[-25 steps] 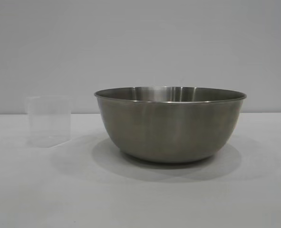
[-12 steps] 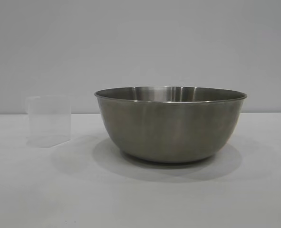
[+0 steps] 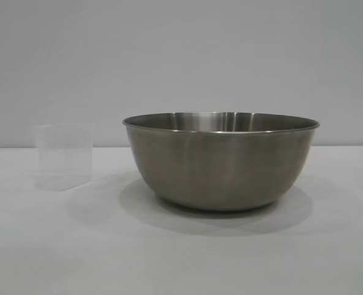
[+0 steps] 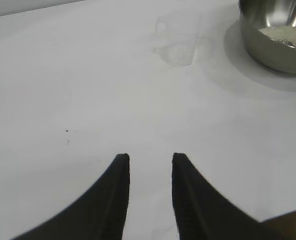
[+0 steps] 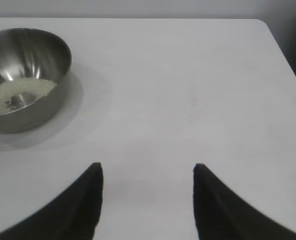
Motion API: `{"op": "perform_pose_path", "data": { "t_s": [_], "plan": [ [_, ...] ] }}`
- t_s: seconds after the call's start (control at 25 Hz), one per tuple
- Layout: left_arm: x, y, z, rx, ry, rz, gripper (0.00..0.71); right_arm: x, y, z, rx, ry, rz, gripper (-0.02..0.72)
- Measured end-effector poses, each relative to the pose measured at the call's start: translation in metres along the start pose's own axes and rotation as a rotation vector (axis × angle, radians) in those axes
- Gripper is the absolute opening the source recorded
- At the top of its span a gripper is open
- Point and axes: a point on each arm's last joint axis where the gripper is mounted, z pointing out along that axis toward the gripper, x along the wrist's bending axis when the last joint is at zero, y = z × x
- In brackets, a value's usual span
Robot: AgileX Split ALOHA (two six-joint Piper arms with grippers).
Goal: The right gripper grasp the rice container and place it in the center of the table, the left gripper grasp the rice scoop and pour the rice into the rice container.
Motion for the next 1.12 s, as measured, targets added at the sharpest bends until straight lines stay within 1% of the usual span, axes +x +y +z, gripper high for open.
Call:
{"op": "perform_pose_path", "data": {
  "t_s": [0.12,0.48,0.6,0.84,0.92,1.12],
  "plan": [
    [-0.0002,0.0,0.0,0.001,0.021,-0.013,0.181,0.0,0.0,0.0,0.001,0.0,0.0,0.39],
    [-0.0003,0.0,0.0,0.001,0.032,-0.019,0.181,0.0,0.0,0.0,0.001,0.0,0.0,0.39],
    [-0.0008,0.0,-0.0001,0.003,0.074,-0.044,0.181,0.0,0.0,0.0,0.001,0.0,0.0,0.39],
    [-0.0021,0.0001,0.0,0.009,0.205,-0.122,0.181,0.0,0.0,0.0,0.001,0.0,0.0,0.39],
    [-0.0023,0.0001,0.0,0.01,0.233,-0.138,0.181,0.0,-0.0002,0.0,0.002,0.0,0.0,0.39],
    [-0.0024,0.0001,0.0,0.011,0.241,-0.143,0.181,0.0,-0.0002,0.0,0.002,0.0,0.0,0.39]
  ]
}}
